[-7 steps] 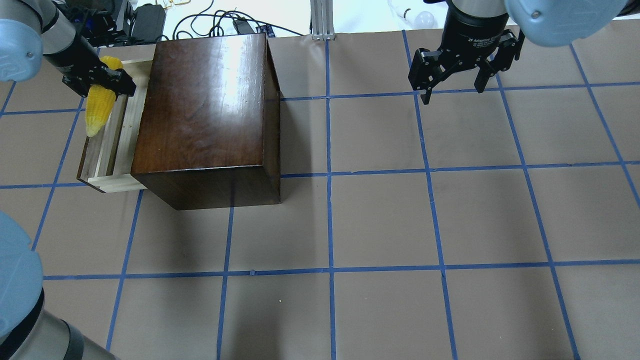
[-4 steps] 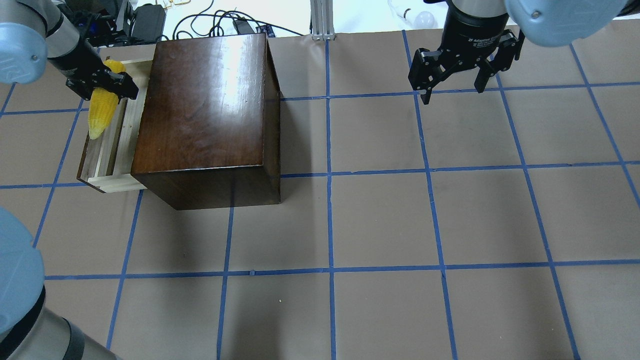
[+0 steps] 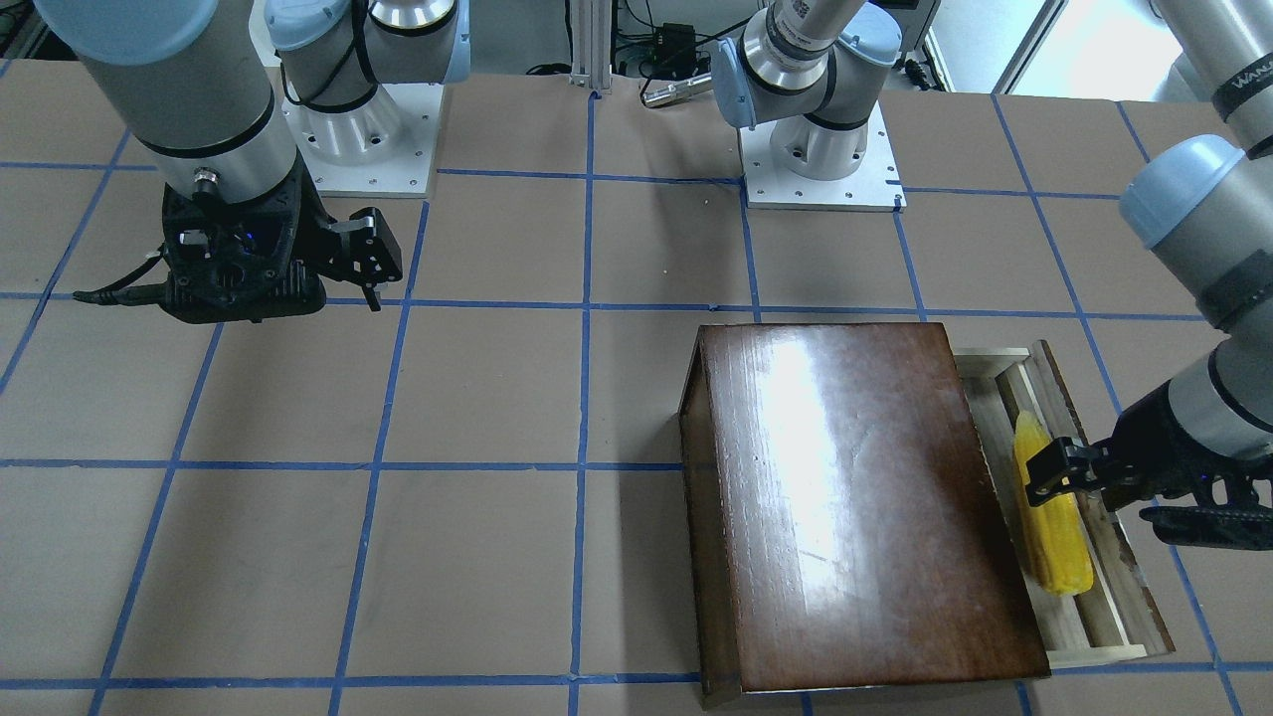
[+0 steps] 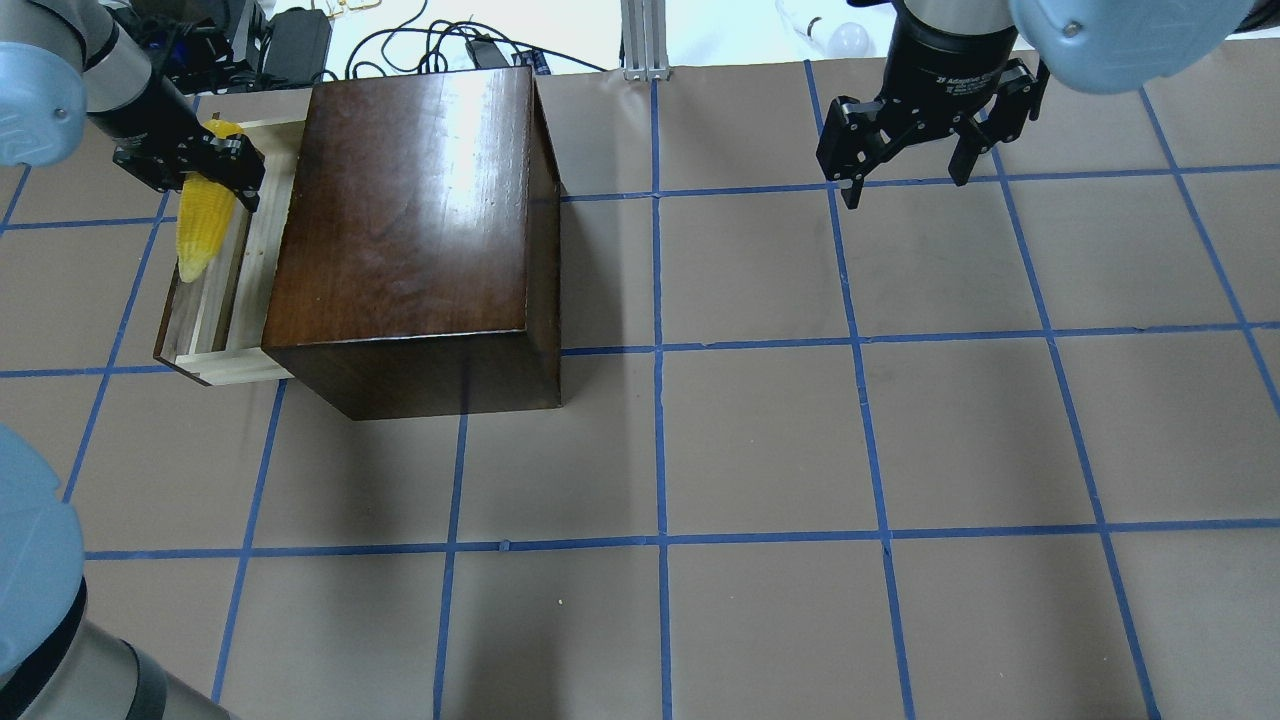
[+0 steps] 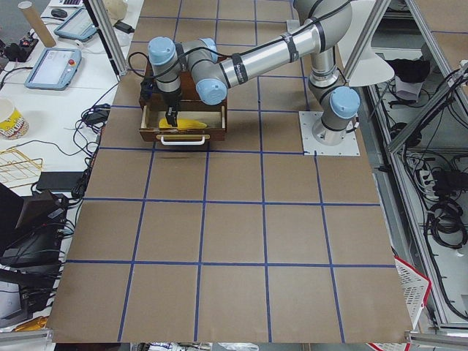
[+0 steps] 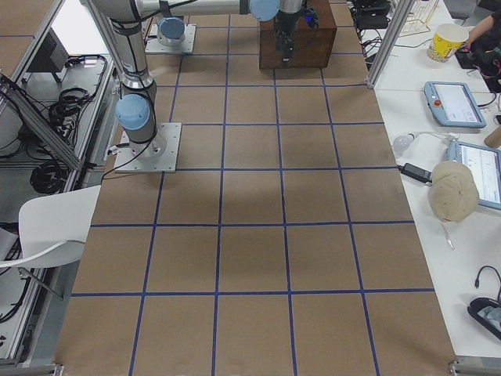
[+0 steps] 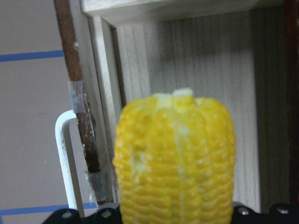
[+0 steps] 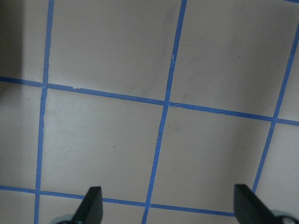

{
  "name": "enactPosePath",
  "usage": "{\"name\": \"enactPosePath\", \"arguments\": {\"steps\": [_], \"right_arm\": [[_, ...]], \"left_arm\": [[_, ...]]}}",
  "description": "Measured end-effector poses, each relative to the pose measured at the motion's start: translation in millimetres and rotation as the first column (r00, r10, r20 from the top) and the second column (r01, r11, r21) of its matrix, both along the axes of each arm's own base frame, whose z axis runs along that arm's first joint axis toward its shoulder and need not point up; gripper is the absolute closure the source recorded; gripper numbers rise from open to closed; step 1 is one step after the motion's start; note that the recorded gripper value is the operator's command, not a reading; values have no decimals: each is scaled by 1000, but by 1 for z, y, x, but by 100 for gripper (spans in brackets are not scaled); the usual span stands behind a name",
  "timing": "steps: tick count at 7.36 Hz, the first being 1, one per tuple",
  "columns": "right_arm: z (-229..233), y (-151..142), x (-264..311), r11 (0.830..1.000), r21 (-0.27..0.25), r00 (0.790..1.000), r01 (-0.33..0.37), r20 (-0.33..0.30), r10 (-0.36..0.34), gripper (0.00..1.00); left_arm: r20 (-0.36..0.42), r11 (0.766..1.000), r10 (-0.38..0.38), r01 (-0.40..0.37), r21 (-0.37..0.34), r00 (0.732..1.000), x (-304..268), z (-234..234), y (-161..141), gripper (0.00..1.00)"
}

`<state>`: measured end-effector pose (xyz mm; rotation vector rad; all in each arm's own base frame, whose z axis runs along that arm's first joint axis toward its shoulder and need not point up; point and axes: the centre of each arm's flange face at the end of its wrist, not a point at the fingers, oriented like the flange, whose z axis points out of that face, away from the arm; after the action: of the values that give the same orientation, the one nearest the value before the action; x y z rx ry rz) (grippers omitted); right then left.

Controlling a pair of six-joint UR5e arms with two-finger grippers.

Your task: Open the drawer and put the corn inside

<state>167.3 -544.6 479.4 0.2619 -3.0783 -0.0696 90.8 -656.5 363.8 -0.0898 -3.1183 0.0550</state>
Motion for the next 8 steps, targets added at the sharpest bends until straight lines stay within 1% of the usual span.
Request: {"name": "enactPosePath", "arguments": {"steps": [4, 6, 7, 8], "right_arm": [[0, 0, 0, 1000, 1, 1000, 1, 0, -1, 0], [0, 0, 0, 1000, 1, 1000, 0, 0, 0, 0], [0, 0, 0, 1000, 0, 1000, 0, 0, 0, 0], [0, 0, 0, 1000, 0, 1000, 0, 0, 0, 0]], "left_arm": [[5, 1000, -1, 1, -11, 1000, -4, 23, 7, 18], [-2, 1000, -8, 8, -6, 1000, -22, 56, 26, 16], [-2, 1000, -24, 24, -4, 1000, -39, 75, 37, 14], [2, 999, -42, 42, -6, 999, -71, 94, 50, 12]]}}
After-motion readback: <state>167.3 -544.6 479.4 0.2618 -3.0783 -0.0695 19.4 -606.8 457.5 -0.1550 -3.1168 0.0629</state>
